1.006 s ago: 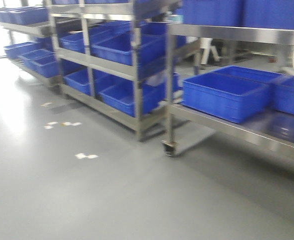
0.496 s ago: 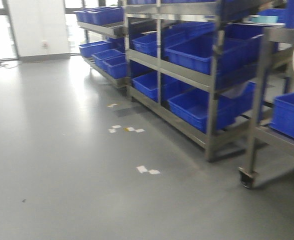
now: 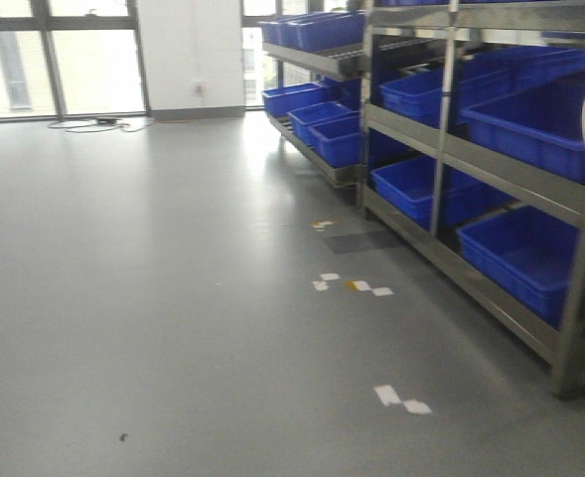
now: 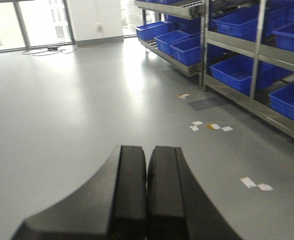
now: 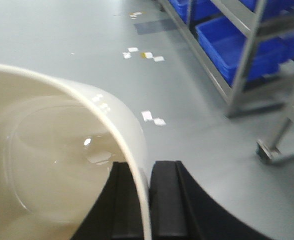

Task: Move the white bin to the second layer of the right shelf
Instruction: 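Turn the base toward the blue-crate shelf rack while holding the bin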

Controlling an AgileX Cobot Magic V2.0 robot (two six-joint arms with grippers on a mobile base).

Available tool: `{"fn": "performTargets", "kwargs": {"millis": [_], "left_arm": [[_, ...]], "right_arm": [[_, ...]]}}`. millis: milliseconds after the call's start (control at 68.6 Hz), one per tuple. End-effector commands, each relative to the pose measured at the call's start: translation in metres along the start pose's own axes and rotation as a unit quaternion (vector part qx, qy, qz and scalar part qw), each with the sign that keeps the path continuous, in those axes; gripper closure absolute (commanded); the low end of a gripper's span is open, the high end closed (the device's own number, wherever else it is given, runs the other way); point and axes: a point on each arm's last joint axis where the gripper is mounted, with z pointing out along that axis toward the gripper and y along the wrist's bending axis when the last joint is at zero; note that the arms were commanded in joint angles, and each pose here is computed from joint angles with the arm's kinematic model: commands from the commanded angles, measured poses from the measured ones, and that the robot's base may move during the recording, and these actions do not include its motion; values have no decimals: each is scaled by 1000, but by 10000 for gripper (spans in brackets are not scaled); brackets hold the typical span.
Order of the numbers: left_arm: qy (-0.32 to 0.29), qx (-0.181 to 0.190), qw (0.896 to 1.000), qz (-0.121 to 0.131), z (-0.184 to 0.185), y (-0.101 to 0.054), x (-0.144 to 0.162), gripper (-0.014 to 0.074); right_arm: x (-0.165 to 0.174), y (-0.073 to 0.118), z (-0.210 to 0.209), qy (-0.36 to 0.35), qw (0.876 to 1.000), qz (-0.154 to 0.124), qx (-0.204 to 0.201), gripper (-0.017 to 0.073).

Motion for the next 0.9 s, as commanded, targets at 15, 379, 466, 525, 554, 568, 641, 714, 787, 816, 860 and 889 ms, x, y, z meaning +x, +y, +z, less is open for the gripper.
{"fn": "performTargets", "kwargs": {"millis": [15, 379, 466, 525, 554, 568, 641, 714, 787, 816, 860, 889], "left_arm": [[-32, 0, 999, -3, 1, 0, 4, 509], [-32, 0, 999, -3, 1, 0, 4, 509], [-32, 0, 999, -3, 1, 0, 4, 509], [-32, 0, 999, -3, 1, 0, 4, 509], [-32, 0, 999, -3, 1, 0, 4, 509], [-32, 0, 999, -3, 1, 0, 4, 509], [-32, 0, 999, -3, 1, 0, 4, 509], [-32, 0, 999, -3, 1, 0, 4, 509], [-32, 0, 999, -3, 1, 0, 4, 509], [-32, 0, 999, -3, 1, 0, 4, 509], [-32, 0, 999, -3, 1, 0, 4, 509], [-32, 0, 999, -3, 1, 0, 4, 509]], "right_arm": [[-18, 0, -5, -64, 998, 1, 2, 500], [-18, 0, -5, -64, 998, 1, 2, 500], [-18, 0, -5, -64, 998, 1, 2, 500], [-18, 0, -5, -64, 998, 1, 2, 500], [-18, 0, -5, -64, 998, 1, 2, 500], [-18, 0, -5, -64, 998, 1, 2, 500], [-18, 0, -5, -64, 998, 1, 2, 500], [-18, 0, -5, -64, 998, 1, 2, 500], [-18, 0, -5, -64, 998, 1, 2, 500], [-18, 0, -5, -64, 998, 1, 2, 500], [-18, 0, -5, -64, 998, 1, 2, 500], [-18, 0, -5, -64, 998, 1, 2, 500]]}}
